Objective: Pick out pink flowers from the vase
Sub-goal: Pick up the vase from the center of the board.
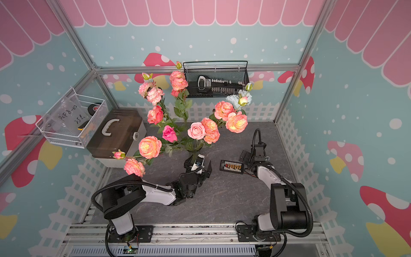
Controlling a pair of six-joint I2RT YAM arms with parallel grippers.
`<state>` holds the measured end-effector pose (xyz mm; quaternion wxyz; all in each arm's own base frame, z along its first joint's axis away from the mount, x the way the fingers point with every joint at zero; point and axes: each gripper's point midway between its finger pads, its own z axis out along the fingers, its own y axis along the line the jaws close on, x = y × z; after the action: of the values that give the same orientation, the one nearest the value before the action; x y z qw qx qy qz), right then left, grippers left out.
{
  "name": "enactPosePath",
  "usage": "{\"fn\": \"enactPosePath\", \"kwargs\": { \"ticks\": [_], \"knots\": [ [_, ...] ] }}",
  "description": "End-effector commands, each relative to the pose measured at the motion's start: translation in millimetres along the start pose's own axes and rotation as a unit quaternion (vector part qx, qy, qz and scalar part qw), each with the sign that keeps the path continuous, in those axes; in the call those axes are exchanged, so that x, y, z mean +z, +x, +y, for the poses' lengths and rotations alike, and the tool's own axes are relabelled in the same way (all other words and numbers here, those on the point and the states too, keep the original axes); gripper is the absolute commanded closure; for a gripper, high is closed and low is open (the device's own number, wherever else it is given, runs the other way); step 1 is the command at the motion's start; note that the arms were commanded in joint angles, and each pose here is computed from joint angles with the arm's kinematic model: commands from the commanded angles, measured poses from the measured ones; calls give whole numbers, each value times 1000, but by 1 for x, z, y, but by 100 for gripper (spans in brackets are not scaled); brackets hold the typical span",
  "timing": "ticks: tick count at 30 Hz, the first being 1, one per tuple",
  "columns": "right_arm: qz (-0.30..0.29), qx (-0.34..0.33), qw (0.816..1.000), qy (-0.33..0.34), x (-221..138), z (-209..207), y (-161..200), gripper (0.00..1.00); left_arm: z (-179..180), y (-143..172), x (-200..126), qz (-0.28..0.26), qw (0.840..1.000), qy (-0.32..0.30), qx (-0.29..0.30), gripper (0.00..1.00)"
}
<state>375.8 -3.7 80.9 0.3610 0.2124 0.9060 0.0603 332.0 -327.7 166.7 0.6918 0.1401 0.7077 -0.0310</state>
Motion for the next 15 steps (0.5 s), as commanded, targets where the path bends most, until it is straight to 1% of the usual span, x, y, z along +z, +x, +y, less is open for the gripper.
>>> {"fn": "enactPosePath", "kwargs": {
  "ticks": [1,5,11,15],
  "knots": [
    [-8,-13,1000,2,-6,5,-10,1,17,-24,10,-53,997,-47,-27,0],
    [-6,-14,1000,5,-6,3,-10,2,27,-22,17,-53,995,-78,-32,0],
    [-6,-20,1000,6,-6,3,-10,2,49,-18,17,-53,990,-123,-40,0],
    [-5,-20,1000,5,-5,4,-9,2,56,-17,25,-53,989,-130,-35,0]
  ]
}}
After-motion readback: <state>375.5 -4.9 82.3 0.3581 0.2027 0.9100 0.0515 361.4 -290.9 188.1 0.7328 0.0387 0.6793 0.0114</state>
